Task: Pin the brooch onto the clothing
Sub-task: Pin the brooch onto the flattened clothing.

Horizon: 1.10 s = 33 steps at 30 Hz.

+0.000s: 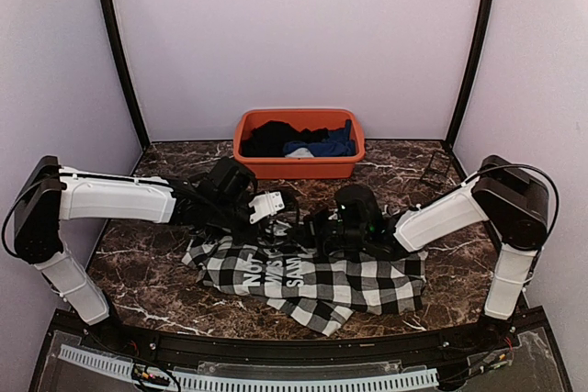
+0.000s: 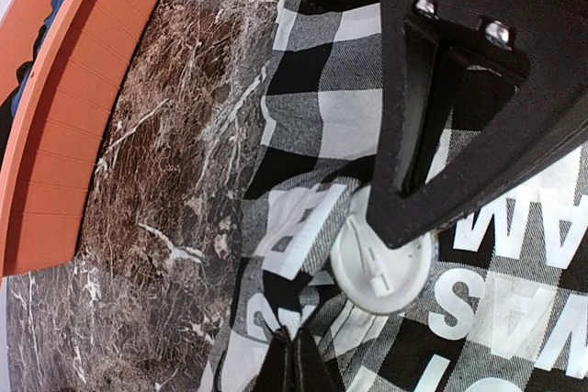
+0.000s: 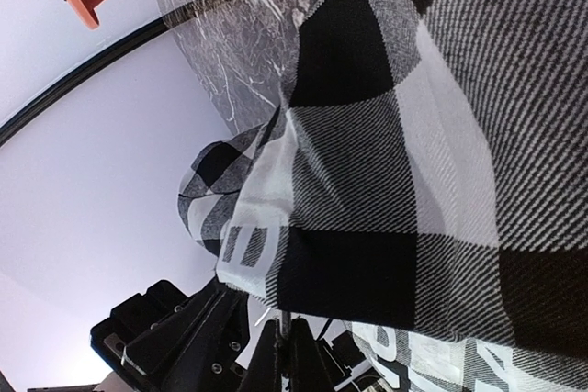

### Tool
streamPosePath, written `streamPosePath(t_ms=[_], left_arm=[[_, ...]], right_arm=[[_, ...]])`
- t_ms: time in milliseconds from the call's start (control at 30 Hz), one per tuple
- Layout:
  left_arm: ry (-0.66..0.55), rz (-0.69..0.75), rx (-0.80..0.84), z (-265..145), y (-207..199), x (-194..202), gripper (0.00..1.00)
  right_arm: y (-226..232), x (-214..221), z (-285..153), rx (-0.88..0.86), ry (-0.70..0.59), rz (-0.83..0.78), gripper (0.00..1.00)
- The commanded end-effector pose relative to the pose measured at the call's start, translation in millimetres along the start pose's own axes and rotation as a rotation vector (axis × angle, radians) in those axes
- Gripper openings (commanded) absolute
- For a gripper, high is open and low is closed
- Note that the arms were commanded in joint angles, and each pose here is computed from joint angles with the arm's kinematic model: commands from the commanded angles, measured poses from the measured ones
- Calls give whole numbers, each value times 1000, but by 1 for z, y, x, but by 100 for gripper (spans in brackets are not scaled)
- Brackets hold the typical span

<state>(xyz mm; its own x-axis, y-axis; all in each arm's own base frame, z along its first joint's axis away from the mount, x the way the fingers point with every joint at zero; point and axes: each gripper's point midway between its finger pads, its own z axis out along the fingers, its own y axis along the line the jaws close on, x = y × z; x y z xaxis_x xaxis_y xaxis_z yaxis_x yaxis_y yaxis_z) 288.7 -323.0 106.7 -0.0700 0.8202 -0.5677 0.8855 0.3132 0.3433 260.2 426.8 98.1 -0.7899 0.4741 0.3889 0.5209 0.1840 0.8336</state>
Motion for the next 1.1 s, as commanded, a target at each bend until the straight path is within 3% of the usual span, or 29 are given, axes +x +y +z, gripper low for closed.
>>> streamPosePath(t_ms=[0, 567, 1067], left_arm=[[8, -7, 14, -4, -2, -3, 1], [-45, 74, 38, -14, -17, -14, 1], [23, 141, 39, -5, -28, -5, 1]], right_arm=[[15, -3, -10, -44, -25, -3, 0], [18, -11, -10, 65, -72, -49, 0], [28, -13, -18, 85, -100, -83, 0]])
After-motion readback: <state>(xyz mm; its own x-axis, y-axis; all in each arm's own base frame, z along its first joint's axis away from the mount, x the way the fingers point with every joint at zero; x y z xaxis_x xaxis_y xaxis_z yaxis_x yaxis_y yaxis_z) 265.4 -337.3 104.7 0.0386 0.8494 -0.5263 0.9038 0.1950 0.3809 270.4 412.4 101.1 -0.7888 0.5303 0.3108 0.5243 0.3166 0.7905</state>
